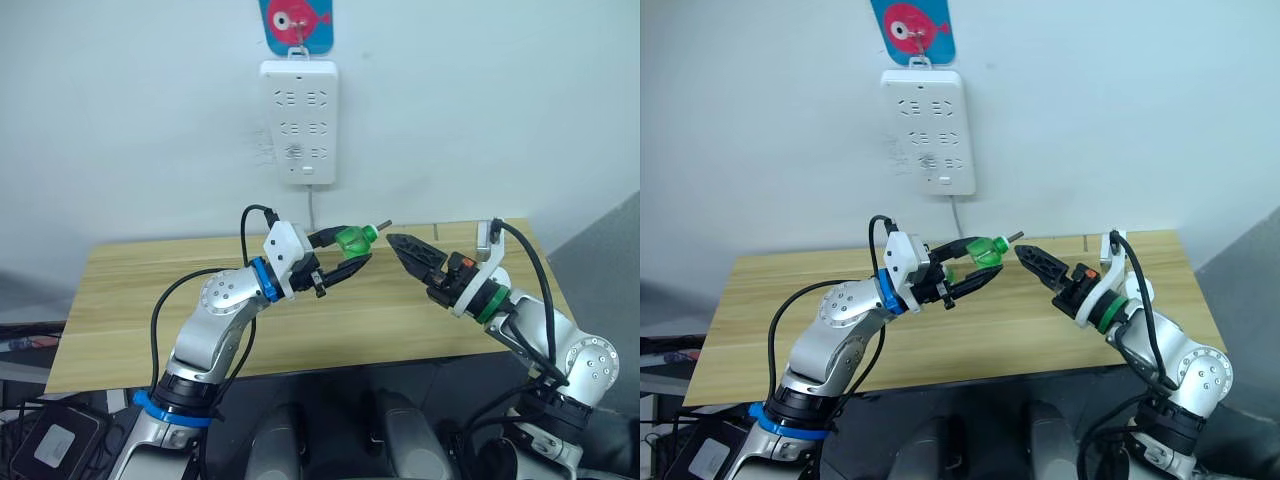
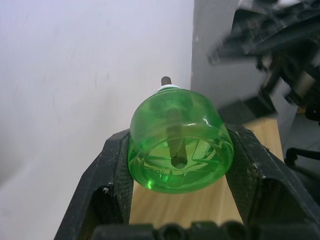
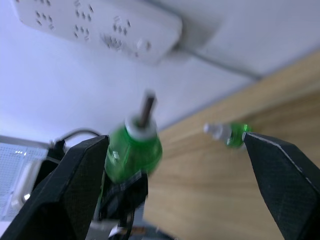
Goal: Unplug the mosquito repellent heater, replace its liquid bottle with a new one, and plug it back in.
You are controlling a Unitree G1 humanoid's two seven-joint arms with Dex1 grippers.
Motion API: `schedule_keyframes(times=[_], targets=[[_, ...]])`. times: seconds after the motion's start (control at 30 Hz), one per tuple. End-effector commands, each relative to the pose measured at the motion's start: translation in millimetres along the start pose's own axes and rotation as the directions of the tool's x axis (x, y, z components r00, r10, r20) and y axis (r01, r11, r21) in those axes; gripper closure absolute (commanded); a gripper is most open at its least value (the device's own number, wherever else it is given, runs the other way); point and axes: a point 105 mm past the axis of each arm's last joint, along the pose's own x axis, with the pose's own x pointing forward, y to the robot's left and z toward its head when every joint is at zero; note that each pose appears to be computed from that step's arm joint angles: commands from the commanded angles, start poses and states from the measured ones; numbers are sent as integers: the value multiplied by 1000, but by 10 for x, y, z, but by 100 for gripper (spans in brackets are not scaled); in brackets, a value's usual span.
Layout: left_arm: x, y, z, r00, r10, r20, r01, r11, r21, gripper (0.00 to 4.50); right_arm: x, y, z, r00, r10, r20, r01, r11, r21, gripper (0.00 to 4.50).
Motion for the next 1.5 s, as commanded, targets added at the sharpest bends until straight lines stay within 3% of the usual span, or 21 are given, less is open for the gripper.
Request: schedule_keyframes(times=[0.03,0.37,0.4,0.53,0.73,0.87,1.1,1.2,1.27,1.3,1.37,1.43,1.5], targets=[[26,-62,52,999,-24,28,24,1000,18,222,60,179,-35,999,36,8,-36,997,67,3],[5,-185,41,997,-72,25,72,997,-11,222,138,249,-37,999,27,25,-29,996,89,3],[6,-182,45,997,-71,25,72,997,-11,222,144,254,-41,999,29,25,-31,995,93,19],[11,-175,55,997,-72,26,72,997,-10,222,165,286,-75,999,49,18,-51,994,100,128],[31,-176,82,997,-67,36,67,998,-6,222,193,300,-77,998,53,29,-56,990,129,361],[31,-184,89,997,-68,38,68,998,-4,222,191,270,-83,998,43,36,-48,988,149,371],[-8,-194,79,996,-85,25,85,996,-19,1,165,199,-60,998,13,54,-22,985,173,371],[-25,-154,91,996,-85,11,85,996,-11,0,63,15,69,995,-50,86,35,985,171,371],[-38,-146,102,995,-101,-5,101,995,-2,0,-20,-102,98,994,-84,63,80,995,66,371],[-43,-153,116,992,-125,-19,124,992,-9,0,-34,-224,115,986,-148,69,155,983,-97,371],[-46,-163,142,986,-160,-41,160,987,-19,0,-45,-395,117,971,-227,75,238,887,-396,371],[-37,-156,166,981,-186,-57,185,983,-24,0,-46,-597,208,950,-264,168,311,735,-602,371],[-29,-143,182,977,-202,-68,201,979,-26,0,-44,-740,286,934,-245,259,349,478,-806,371]])
